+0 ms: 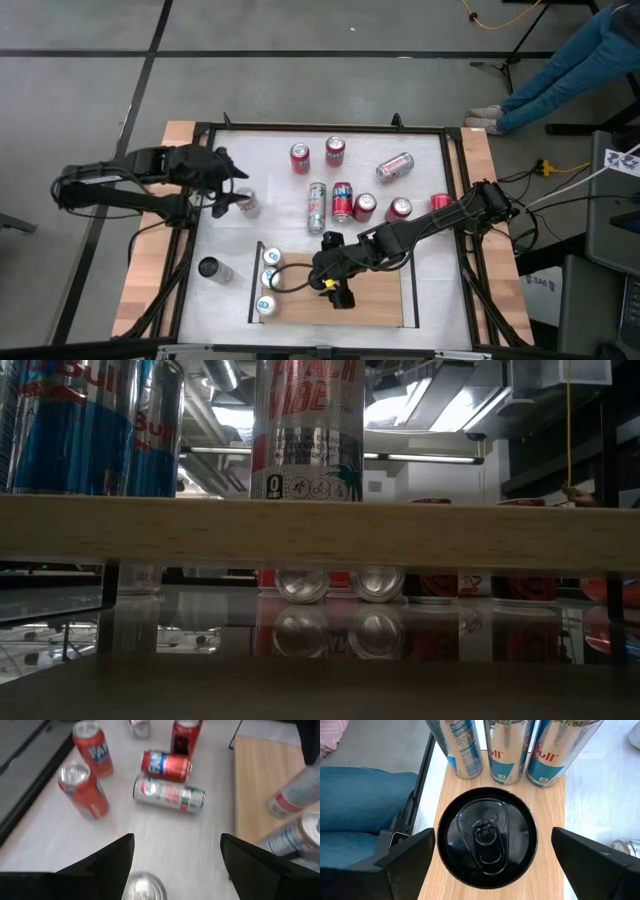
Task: Place canned beverage on shelf
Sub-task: Put the top white soda can on the shelf
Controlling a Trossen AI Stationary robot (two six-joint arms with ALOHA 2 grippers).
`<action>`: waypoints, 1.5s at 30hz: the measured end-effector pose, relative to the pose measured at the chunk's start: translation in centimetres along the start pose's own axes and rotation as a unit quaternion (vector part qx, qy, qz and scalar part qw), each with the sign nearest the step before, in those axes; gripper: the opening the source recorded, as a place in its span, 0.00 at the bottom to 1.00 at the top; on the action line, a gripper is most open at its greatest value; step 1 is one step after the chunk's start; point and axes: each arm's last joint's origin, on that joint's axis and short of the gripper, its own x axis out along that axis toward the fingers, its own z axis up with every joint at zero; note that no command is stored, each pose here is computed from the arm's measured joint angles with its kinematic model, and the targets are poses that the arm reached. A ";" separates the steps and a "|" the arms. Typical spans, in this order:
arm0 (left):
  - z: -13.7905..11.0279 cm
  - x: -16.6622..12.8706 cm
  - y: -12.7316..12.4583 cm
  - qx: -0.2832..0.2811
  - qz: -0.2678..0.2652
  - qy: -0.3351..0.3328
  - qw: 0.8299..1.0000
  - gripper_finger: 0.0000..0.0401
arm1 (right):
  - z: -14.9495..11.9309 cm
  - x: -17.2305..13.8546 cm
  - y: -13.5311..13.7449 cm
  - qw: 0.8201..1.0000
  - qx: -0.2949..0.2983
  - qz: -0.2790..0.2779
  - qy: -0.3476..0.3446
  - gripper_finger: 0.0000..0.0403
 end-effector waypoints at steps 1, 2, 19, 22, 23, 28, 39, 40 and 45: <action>-0.2 -0.2 -0.1 -0.004 0.001 0.004 1.000 0.72 | 0.0 0.0 0.0 1.000 0.000 0.000 0.000 0.96; -0.4 -0.4 -0.1 -0.008 0.004 0.007 1.000 0.72 | 0.0 0.0 0.0 1.000 0.000 0.000 0.000 0.96; -1.0 -1.3 -0.8 -0.026 0.028 -0.004 0.999 0.72 | -0.2 0.9 -0.1 1.000 -0.001 -0.016 0.005 0.96; -1.0 -1.3 -0.8 -0.026 0.030 -0.004 0.999 0.72 | -0.2 0.9 -0.1 1.000 -0.001 -0.017 0.006 0.95; -1.0 -1.3 -0.8 -0.026 0.031 -0.004 0.999 0.72 | -0.2 0.9 -0.1 1.000 -0.001 -0.017 0.006 0.93; -1.0 -1.3 -0.8 -0.025 0.034 -0.005 0.999 0.72 | -0.4 1.5 -0.1 1.000 -0.001 -0.017 0.011 0.80; -1.0 -1.3 -0.7 -0.025 0.041 -0.007 0.999 0.72 | 0.1 2.8 -0.4 1.000 0.002 -0.011 -0.017 0.58; -1.0 -1.3 -0.7 -0.025 0.041 -0.007 0.999 0.72 | 0.2 2.9 -0.5 1.000 0.003 -0.012 -0.021 0.59; -1.0 -1.3 -0.7 -0.022 0.042 -0.008 0.999 0.72 | 0.6 2.9 -1.4 0.999 0.011 -0.015 -0.027 0.64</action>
